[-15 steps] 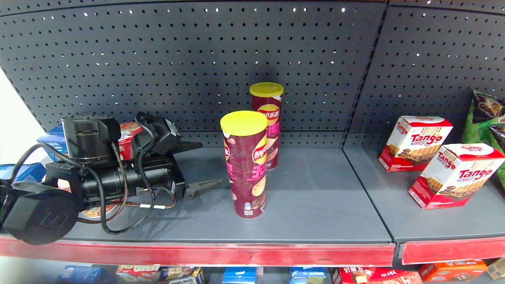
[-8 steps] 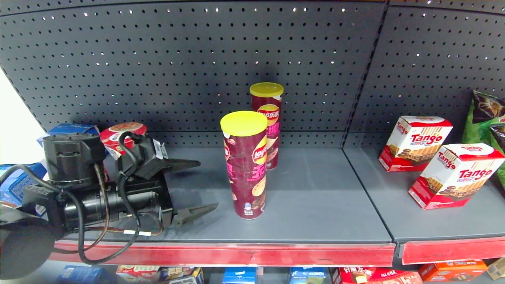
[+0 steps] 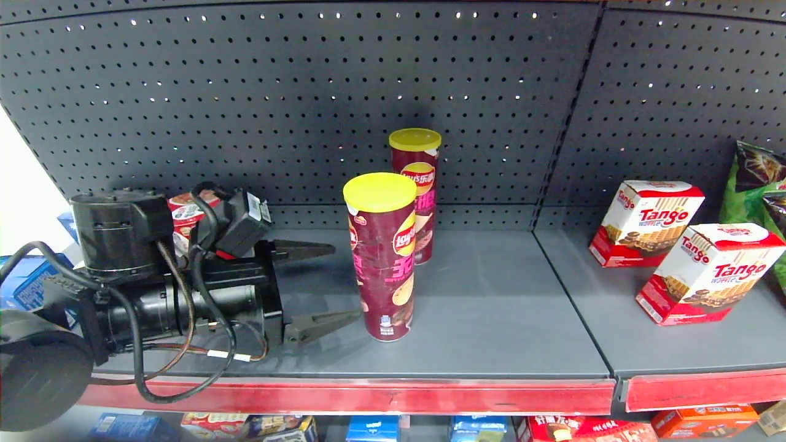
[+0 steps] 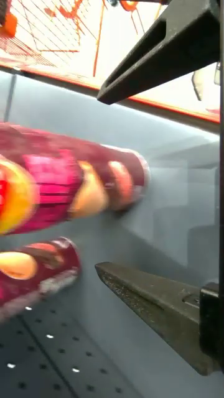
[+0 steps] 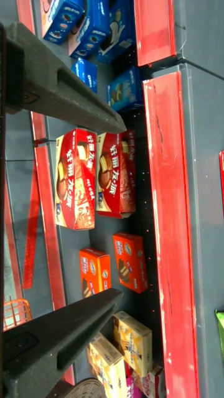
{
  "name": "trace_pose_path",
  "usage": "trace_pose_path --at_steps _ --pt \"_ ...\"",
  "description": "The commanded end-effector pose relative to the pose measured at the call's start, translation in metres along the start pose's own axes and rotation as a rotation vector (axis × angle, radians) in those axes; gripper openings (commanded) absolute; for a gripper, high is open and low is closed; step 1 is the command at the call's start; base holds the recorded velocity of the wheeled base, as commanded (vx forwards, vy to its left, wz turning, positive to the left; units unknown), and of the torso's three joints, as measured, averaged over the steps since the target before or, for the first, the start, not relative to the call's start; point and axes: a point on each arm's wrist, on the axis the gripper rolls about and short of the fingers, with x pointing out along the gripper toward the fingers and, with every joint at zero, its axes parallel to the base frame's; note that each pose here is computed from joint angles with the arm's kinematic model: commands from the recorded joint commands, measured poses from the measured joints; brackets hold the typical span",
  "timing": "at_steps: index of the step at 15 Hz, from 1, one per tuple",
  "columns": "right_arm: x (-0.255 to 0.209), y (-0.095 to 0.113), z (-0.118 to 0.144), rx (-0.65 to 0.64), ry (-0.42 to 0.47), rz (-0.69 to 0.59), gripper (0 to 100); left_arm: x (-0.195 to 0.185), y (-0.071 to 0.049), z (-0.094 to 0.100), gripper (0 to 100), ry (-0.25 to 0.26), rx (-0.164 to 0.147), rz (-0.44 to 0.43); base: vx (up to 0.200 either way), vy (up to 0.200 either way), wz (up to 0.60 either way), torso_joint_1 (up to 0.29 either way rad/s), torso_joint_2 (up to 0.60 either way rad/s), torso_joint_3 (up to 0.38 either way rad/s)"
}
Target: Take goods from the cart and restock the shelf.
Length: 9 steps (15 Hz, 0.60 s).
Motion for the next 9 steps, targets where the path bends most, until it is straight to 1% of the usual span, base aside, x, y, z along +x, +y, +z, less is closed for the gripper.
trace_pose_path --at_steps 1,3,5,6,7,9 --pt "0.0001 0.0000 0.0002 0.000 0.001 0.000 100 0.0097 -0.0005 0.0035 100 -0.008 0.008 -0.024 0.000 0.000 0.00 0.000 0.00 0.000" --pt "0.0001 0.0000 0.0002 0.000 0.001 0.000 100 0.0142 -0.0014 0.0015 100 0.003 0.003 -0.022 0.000 0.000 0.00 0.000 0.00 0.000" --pt "0.0001 0.0000 0.0002 0.000 0.001 0.000 100 0.0165 0.0011 -0.0013 100 0.023 -0.001 0.022 0.000 0.000 0.00 0.000 0.00 0.000" --pt "0.0001 0.0000 0.0002 -0.001 0.001 0.000 100 0.0172 0.0017 -0.0018 100 0.027 0.000 0.032 0.000 0.000 0.00 0.000 0.00 0.000" --pt "0.0001 0.0000 0.0002 0.000 0.001 0.000 100 0.0182 0.0035 -0.0016 100 0.036 0.004 0.063 0.000 0.000 0.00 0.000 0.00 0.000" --pt "0.0001 0.0000 0.0002 0.000 0.001 0.000 100 0.0191 0.0053 -0.0002 100 0.037 0.011 0.085 0.000 0.000 0.00 0.000 0.00 0.000"
